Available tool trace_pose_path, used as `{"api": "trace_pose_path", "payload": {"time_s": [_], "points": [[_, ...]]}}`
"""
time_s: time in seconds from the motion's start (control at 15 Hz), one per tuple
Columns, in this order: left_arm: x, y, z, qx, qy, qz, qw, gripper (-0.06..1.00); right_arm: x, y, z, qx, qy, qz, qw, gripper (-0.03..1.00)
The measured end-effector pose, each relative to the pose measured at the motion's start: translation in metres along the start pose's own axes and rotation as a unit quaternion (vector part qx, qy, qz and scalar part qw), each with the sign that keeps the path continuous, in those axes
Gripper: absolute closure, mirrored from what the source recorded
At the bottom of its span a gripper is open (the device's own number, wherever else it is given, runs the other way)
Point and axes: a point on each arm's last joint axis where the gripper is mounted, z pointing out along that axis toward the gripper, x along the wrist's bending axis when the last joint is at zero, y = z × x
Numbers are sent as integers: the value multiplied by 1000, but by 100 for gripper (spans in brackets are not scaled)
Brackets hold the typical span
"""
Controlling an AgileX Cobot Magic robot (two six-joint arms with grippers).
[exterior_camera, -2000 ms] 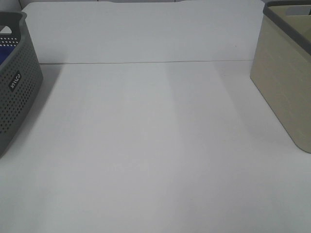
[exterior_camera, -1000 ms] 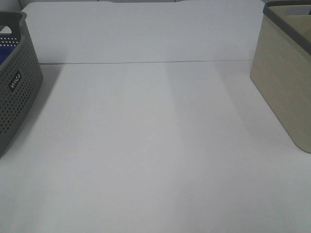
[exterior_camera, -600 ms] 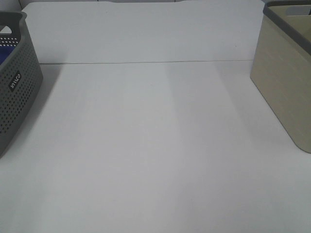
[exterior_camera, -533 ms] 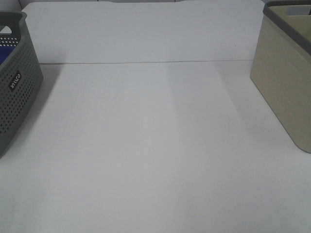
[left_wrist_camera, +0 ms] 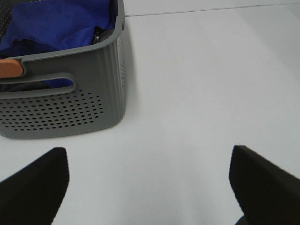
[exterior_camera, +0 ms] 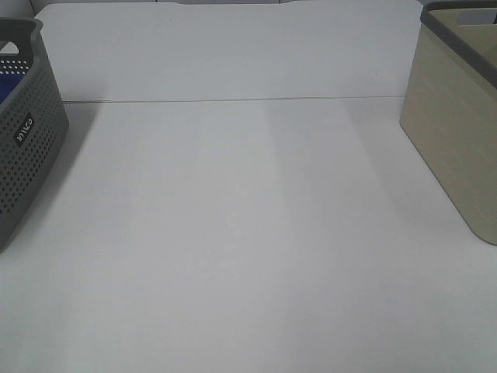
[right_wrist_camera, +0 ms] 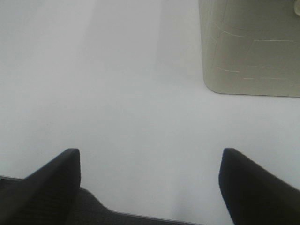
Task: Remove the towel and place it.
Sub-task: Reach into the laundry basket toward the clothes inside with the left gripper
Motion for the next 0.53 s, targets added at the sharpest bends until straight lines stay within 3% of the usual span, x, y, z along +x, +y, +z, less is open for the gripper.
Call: {"api": "trace_pose_path", "payload": {"time_s": [0.53], "points": [[0, 0, 0, 0, 0, 0, 1000, 9, 0, 0, 0, 0, 0, 0, 1000, 17]]}}
